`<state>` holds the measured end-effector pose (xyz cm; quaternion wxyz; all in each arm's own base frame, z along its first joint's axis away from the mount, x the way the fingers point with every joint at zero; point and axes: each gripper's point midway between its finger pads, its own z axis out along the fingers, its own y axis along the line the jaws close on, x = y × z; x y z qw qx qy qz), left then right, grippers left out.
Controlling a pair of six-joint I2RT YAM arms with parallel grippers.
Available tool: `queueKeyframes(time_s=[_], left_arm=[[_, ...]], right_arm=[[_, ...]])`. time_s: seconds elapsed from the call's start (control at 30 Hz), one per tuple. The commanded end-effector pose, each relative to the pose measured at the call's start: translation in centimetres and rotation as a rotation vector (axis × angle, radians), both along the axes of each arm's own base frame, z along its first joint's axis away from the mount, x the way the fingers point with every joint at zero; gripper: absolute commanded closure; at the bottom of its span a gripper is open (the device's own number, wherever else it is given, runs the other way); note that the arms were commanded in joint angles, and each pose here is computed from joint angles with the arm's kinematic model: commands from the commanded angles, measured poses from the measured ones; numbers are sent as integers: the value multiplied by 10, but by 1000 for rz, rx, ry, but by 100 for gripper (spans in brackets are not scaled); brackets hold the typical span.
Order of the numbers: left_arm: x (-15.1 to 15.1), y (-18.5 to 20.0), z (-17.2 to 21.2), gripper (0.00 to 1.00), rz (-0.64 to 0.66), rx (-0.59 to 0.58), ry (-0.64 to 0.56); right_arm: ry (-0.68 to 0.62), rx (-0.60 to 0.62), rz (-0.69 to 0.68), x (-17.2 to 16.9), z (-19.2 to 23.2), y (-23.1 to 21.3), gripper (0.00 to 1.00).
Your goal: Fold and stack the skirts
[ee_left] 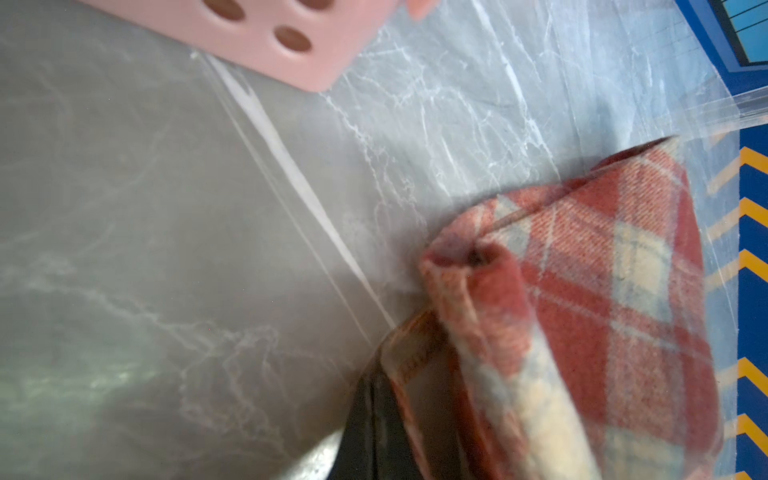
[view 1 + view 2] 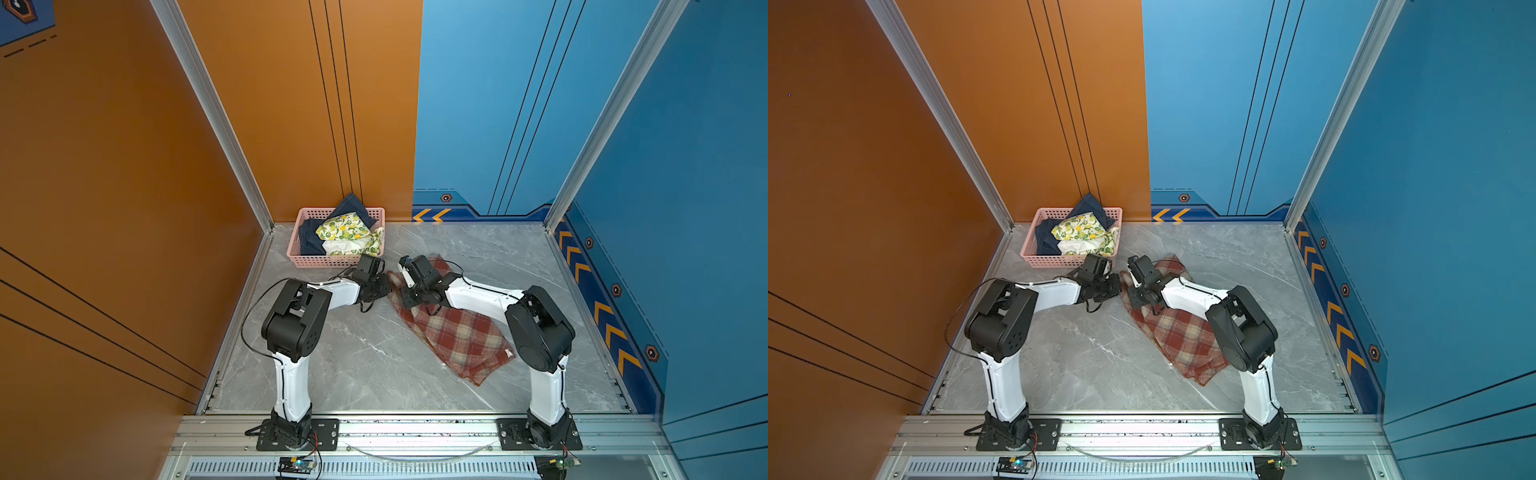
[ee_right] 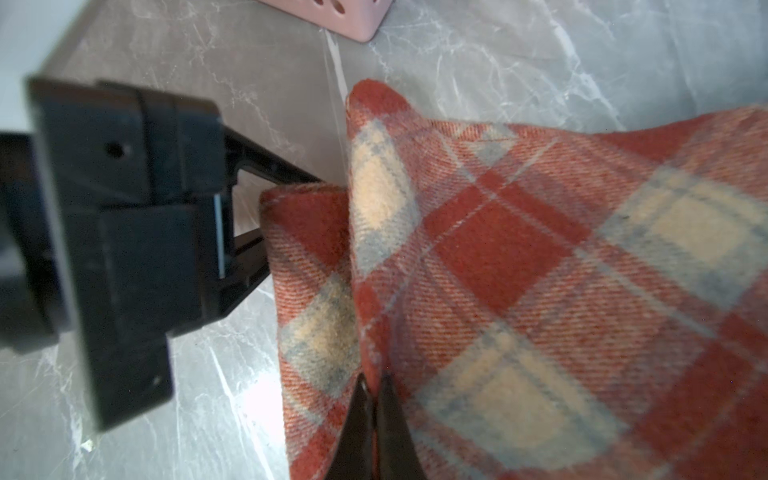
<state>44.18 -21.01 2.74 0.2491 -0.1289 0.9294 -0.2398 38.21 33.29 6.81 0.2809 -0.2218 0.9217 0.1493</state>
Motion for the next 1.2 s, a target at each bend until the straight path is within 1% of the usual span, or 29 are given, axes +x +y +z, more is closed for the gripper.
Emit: queueKeyframes(time_s=[0.0,0.13,0.17,0.2,0.3,0.33,0.4,0.47,0.53,0.57,0.67,0.87,0.97,1.17], left_arm=[[-17,16,-10,100,34,12,68],[-28,27,-8,100,71,-1,90],[-28,29,-2,100,82,-12,84],[-38,34,-9,100,91,-13,109],[-46,37,-1,99,112,-51,109],[-47,37,1,94,118,-69,106],[-48,35,7,80,127,-118,106],[-48,33,12,70,136,-158,108],[-48,31,18,67,143,-190,107],[-48,30,20,67,146,-205,104],[-46,28,24,66,164,-241,96],[-48,26,33,67,183,-294,88],[-49,26,41,69,182,-298,68],[-51,25,41,71,181,-299,70]], right_arm=[[-28,68,-10,-2,24,3,100],[-38,75,-19,2,28,2,100],[-40,77,-21,3,28,2,100],[-41,79,-21,3,29,2,100],[-45,88,-22,3,31,3,100],[-46,91,-24,4,33,3,100],[-46,94,-23,3,33,3,100],[-46,94,-23,3,33,3,100],[-48,92,-25,3,34,2,100],[-48,93,-55,12,34,-10,100],[-51,94,-58,12,36,-11,100],[-44,92,-62,11,35,-13,100],[-39,87,-58,8,33,-13,100],[-30,81,-57,3,29,-11,100]])
